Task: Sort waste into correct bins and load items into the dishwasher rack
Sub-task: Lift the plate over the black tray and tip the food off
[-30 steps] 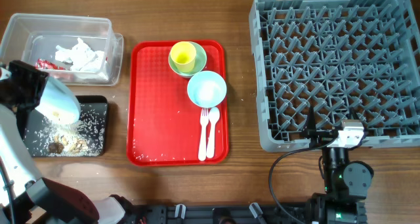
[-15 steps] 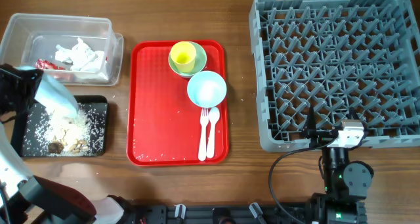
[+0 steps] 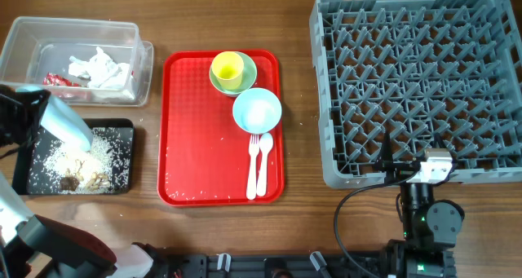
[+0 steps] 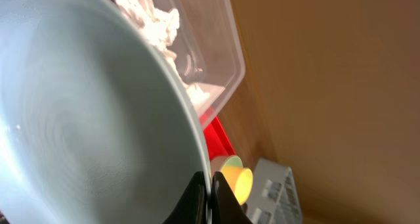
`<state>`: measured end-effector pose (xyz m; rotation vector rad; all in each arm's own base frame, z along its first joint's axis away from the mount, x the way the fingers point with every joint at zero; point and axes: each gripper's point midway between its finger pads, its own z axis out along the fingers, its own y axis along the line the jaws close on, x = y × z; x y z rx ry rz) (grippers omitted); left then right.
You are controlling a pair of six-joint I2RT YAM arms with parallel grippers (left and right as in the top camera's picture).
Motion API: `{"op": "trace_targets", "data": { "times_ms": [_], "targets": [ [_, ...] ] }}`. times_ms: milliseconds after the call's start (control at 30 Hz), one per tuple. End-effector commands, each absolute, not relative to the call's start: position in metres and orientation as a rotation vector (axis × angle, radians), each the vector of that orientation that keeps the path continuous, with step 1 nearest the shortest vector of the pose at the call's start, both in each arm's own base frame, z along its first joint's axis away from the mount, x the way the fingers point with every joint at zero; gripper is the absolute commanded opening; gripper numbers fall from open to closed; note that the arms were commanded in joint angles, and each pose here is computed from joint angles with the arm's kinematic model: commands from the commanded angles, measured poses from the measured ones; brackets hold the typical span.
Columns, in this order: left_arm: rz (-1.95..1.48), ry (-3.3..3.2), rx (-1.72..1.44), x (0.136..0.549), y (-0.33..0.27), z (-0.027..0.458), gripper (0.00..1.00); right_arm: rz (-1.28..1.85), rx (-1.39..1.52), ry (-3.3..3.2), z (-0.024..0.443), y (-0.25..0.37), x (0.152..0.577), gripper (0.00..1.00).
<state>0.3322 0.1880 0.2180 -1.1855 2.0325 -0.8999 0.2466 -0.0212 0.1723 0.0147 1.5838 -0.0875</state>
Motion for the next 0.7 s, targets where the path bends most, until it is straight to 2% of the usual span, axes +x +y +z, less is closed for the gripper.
{"op": "trace_targets", "data": {
  "times_ms": [0,67,133,200,233,267,333,400,433,467,500,667],
  "targets": [
    [-0.961,1.991,-1.142,0.332,0.193,0.224,0.04,-0.102,0.021,1.579,0.173,-0.024,0.246,1.0],
    [-1.041,1.982,-1.081,0.331,0.182,0.231,0.04,-0.102,0.021,1.579,0.173,-0.024,0.246,1.0],
    [-1.011,1.986,-1.159,0.329,0.189,0.223,0.04,-0.102,0.021,1.579,0.173,-0.024,0.246,1.0],
    [-1.118,1.962,-1.03,0.329,0.175,0.237,0.04,-0.102,0.02,1.579,0.173,-0.024,0.246,1.0],
    [-1.03,1.978,-1.012,0.331,0.185,0.234,0.04,-0.102,0.021,1.579,0.173,-0.024,0.246,1.0],
    [-1.061,1.97,-1.118,0.328,0.185,0.229,0.04,-0.102,0.02,1.579,0.173,-0.024,0.246,1.0],
    [-1.088,1.968,-1.051,0.328,0.179,0.235,0.04,-0.102,0.021,1.579,0.173,-0.024,0.246,1.0],
    [-1.215,1.95,-1.134,0.319,0.164,0.237,0.04,-0.102,0.021,1.579,0.173,-0.024,0.246,1.0],
    [-1.207,1.955,-1.059,0.318,0.162,0.242,0.04,-0.102,0.02,1.579,0.173,-0.024,0.246,1.0],
    [-1.061,1.996,-1.014,0.321,0.175,0.235,0.04,-0.102,0.021,1.579,0.173,-0.024,0.246,1.0],
    [-1.035,2.009,-1.156,0.317,0.18,0.224,0.04,-0.102,0.021,1.579,0.173,-0.024,0.246,1.0],
    [-1.112,2.026,-1.15,0.31,0.163,0.227,0.04,-0.102,0.021,1.579,0.173,-0.024,0.246,1.0]
  ]
}}
